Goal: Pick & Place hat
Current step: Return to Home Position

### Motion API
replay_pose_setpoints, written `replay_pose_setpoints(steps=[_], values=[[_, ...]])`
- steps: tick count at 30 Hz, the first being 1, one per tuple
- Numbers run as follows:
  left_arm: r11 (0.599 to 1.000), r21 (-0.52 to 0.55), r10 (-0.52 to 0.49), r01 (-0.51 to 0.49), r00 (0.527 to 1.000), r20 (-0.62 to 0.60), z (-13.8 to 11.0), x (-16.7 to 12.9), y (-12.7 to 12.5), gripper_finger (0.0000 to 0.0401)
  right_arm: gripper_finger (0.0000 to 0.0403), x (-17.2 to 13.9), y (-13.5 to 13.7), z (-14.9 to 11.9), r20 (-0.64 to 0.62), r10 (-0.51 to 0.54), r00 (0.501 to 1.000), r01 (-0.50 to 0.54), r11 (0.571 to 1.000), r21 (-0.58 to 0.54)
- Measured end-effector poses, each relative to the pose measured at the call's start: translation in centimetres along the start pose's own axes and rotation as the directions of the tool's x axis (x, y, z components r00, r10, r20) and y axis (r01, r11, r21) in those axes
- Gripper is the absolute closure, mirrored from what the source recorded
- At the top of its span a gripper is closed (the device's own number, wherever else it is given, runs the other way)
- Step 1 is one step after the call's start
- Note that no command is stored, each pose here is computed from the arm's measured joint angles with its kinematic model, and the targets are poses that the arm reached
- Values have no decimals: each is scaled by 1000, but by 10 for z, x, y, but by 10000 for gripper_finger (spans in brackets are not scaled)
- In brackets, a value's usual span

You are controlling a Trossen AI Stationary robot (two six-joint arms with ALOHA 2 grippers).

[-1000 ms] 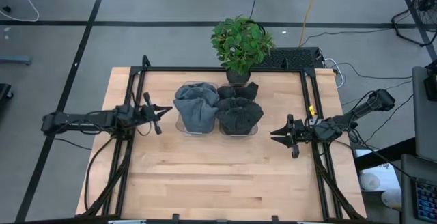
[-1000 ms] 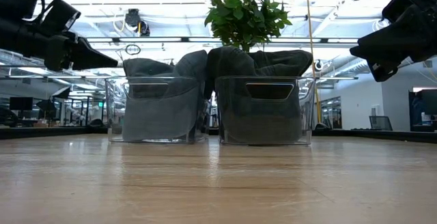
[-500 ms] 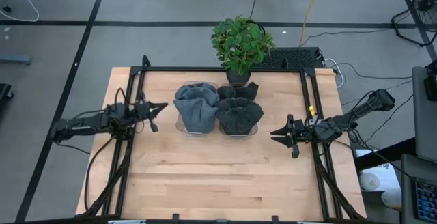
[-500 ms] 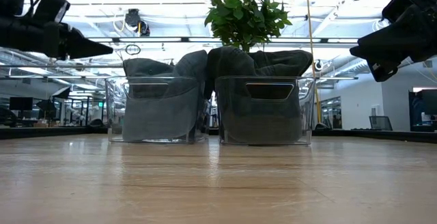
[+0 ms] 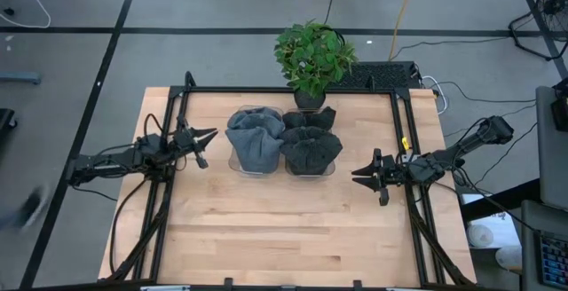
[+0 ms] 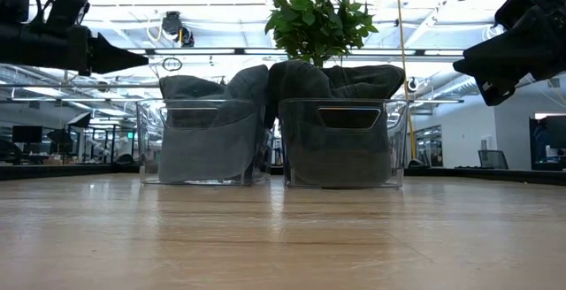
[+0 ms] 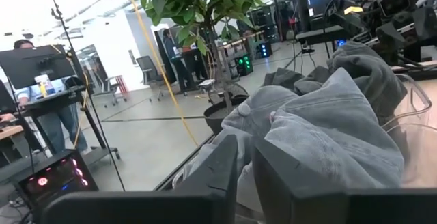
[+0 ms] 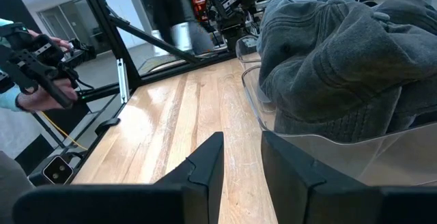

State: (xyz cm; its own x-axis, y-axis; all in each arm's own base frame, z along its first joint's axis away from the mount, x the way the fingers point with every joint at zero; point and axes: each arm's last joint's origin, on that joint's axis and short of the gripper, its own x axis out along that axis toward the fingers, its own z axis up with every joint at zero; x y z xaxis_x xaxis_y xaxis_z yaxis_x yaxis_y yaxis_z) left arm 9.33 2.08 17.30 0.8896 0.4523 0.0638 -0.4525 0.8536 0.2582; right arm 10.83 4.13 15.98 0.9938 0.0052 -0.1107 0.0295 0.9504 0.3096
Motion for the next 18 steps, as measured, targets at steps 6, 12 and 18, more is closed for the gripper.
replay_pose_setpoints(steps=[6,12,18], values=[[1000,-4,2,-2,1000,4,0,0,0,339,314,0,0,0,0,0,1000,0,1000,0],[1000,-4,2,-2,1000,2,0,0,0,339,314,0,0,0,0,0,1000,0,1000,0],[1000,-6,2,-2,1000,2,0,0,0,338,314,0,0,0,0,0,1000,0,1000,0]])
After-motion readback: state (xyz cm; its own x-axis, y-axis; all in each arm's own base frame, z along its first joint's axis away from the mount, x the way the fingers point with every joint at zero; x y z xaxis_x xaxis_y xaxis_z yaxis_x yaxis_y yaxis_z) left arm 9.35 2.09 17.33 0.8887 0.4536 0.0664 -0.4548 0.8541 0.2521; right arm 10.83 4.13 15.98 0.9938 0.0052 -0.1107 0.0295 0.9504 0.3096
